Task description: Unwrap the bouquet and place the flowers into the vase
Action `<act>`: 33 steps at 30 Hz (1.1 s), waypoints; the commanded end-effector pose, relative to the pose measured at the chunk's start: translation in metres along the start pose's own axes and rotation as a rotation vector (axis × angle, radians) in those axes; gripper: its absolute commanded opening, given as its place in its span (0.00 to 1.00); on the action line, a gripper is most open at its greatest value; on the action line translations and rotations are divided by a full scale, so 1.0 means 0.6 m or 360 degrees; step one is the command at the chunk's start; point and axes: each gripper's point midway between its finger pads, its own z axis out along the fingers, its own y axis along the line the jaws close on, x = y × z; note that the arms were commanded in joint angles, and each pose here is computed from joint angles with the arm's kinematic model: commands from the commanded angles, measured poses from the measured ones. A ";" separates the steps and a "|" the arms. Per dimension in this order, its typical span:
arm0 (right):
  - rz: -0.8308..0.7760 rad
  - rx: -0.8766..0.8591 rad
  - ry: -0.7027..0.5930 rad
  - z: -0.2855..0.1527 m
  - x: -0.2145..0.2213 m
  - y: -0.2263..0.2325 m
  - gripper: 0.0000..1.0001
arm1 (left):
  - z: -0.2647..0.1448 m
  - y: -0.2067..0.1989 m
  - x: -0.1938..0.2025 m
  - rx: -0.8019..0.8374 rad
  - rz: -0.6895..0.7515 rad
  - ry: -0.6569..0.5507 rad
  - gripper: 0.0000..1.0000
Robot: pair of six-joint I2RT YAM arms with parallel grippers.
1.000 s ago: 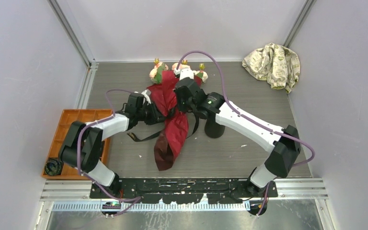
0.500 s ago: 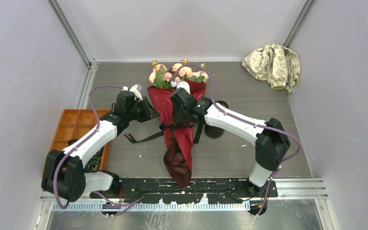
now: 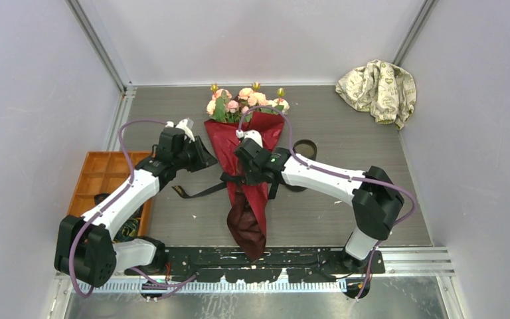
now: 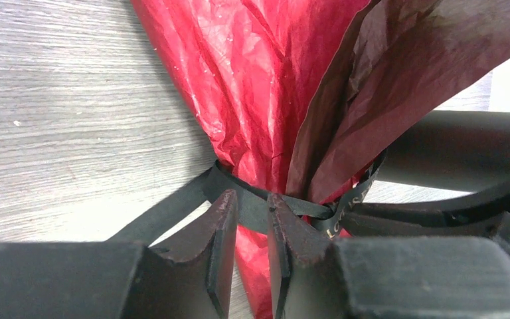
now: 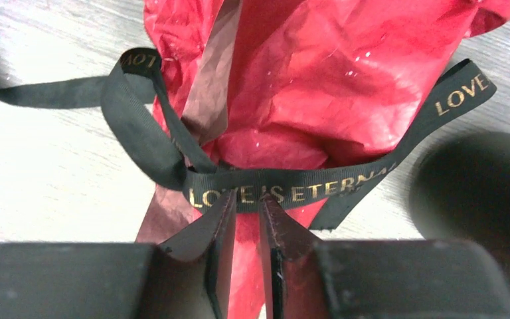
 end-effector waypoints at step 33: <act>-0.0697 0.0187 0.0075 0.048 -0.060 0.110 0.43 | -0.337 0.051 -0.125 -0.0551 -0.0024 -0.0925 0.30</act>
